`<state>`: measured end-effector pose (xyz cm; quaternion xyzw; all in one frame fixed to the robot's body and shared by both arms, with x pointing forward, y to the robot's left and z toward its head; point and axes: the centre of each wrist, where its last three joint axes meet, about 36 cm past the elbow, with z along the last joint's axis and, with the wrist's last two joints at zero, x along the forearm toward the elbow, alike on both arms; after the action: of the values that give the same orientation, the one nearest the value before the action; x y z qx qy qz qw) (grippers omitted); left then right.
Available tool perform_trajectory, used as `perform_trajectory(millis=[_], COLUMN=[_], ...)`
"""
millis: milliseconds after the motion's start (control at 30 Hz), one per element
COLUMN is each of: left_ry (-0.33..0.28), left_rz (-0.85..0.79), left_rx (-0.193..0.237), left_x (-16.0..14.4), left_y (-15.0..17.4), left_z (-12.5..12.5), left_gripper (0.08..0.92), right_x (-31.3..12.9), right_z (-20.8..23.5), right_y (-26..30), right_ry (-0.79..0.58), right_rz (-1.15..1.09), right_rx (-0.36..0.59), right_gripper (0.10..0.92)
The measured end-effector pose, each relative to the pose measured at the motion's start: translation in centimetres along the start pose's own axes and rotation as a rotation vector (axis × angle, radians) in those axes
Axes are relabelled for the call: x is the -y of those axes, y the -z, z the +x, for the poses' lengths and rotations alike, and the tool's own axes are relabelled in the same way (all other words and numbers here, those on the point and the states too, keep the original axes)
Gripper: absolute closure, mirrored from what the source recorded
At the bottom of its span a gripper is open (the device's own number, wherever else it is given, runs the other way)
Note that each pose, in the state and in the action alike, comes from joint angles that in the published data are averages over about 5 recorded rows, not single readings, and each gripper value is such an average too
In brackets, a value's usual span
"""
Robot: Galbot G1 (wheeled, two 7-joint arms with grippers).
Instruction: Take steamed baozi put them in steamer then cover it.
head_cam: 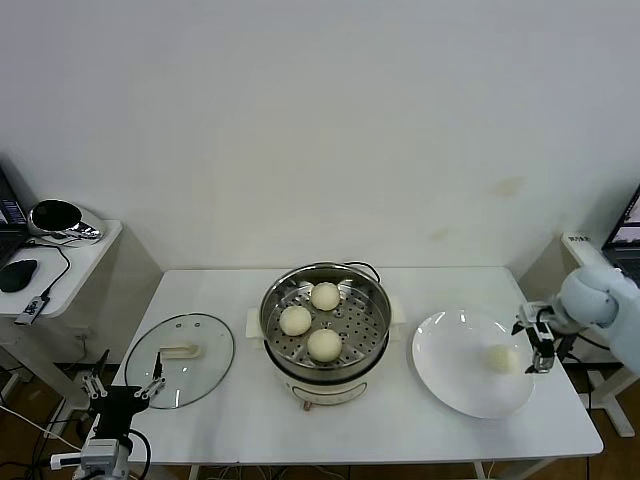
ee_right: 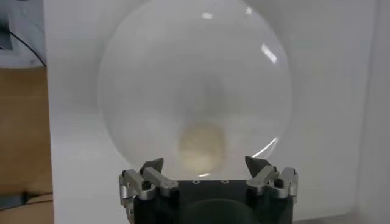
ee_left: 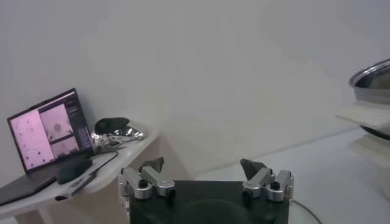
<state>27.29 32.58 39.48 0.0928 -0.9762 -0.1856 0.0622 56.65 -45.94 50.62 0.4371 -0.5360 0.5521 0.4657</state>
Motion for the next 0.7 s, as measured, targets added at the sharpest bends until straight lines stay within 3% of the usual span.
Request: perform_trajectory(millis=[533,700], left_ry=[0.01,0.011], left_rz=[-0.005,-0.005], left_rx=[-0.005,-0.006], left_x=[-0.3,-0.3], left_y=[-0.3,-0.4], left_z=[-0.1,-0.2], left_gripper=[0.177,0.177], right_x=[1.0,1.2], right_z=[-5.1,-5.7], right_y=[0.5,0.7], right_ry=[-0.013,-0.018], right_rz=[-0.048,-0.053], right_rx=[0.017,0.017], right_gripper=[0.2,0.233])
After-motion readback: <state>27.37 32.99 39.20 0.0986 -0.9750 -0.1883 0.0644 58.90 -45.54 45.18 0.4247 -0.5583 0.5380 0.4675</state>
